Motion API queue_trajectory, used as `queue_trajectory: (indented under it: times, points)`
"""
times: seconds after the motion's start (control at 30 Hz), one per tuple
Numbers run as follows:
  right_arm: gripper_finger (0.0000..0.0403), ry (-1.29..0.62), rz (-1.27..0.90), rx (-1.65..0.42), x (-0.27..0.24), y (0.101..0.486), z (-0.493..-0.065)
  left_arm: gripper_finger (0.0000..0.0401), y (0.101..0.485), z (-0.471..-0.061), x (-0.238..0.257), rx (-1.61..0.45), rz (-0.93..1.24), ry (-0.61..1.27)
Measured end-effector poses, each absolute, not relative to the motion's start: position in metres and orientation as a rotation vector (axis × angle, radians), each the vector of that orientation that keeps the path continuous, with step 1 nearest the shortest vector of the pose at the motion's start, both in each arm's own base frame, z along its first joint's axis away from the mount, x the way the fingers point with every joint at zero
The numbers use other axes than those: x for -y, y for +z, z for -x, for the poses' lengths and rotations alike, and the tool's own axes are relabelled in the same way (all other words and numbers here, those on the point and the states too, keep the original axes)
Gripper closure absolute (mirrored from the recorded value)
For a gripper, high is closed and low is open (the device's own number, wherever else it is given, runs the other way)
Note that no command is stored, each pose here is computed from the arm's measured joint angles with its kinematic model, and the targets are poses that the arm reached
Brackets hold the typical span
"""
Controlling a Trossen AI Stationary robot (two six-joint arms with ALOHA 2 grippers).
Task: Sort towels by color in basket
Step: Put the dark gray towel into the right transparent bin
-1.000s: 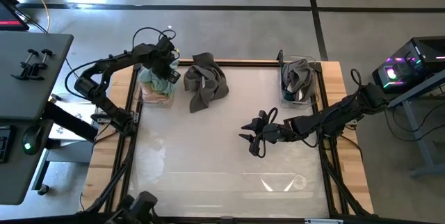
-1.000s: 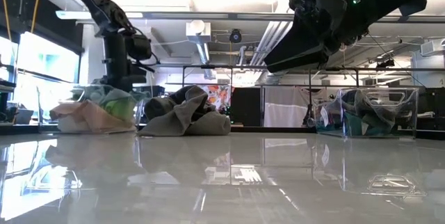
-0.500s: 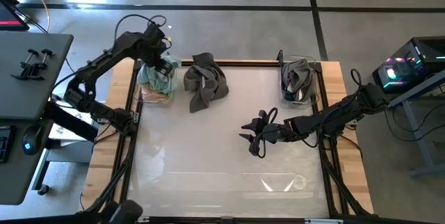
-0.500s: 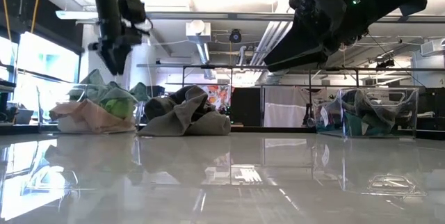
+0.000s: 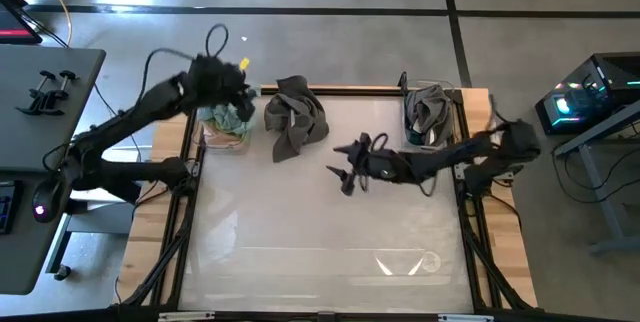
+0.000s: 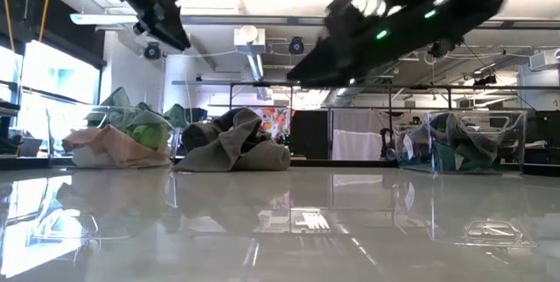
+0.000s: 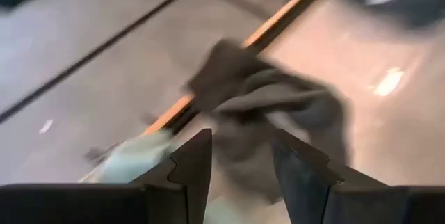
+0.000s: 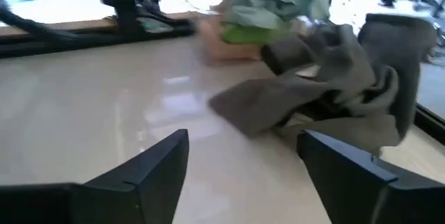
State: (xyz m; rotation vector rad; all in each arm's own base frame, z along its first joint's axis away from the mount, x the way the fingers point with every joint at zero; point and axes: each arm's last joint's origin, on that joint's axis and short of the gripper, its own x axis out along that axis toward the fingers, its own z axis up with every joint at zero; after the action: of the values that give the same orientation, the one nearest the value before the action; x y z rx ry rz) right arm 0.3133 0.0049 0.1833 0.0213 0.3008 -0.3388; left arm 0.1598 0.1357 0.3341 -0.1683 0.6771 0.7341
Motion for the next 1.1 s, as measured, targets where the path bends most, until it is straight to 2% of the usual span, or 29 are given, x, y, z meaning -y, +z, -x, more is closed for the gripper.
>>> queue_trajectory:
  times: [0.17, 0.37, 0.53, 0.7, 0.83, 1.03, 1.1]
  points:
    - [0.0117, -0.421, 0.003, -0.379, 0.028, 0.180, -0.350, 0.0275, 0.307, -0.171, -0.096, -0.544, 0.137, 0.575]
    - [0.0126, -0.410, 0.012, -0.637, 0.078, 0.195, -0.394, 0.0279, 0.269, -0.183, -0.057, -0.450, 0.174, 0.425]
    - [0.0136, -0.431, 0.039, -0.774, 0.125, 0.203, -0.420, 0.0279, 0.249, -0.188, -0.035, -0.449, 0.192, 0.458]
    - [0.0158, -0.342, -0.029, -0.807, 0.169, 0.195, -0.441, 0.0280, 0.233, -0.189, -0.018, -0.419, 0.204, 0.492]
    - [0.0218, -0.373, -0.077, -0.937, 0.201, 0.180, -0.443, 0.0280, 0.224, -0.188, -0.006, -0.399, 0.228, 0.477]
    - [0.0376, -0.393, -0.161, -1.139, 0.224, 0.158, -0.424, 0.0280, 0.217, -0.186, 0.010, -0.415, 0.261, 0.411]
    - [0.0389, -0.406, -0.161, -1.183, 0.220, 0.158, -0.416, 0.0280, 0.217, -0.185, 0.016, -0.418, 0.261, 0.382]
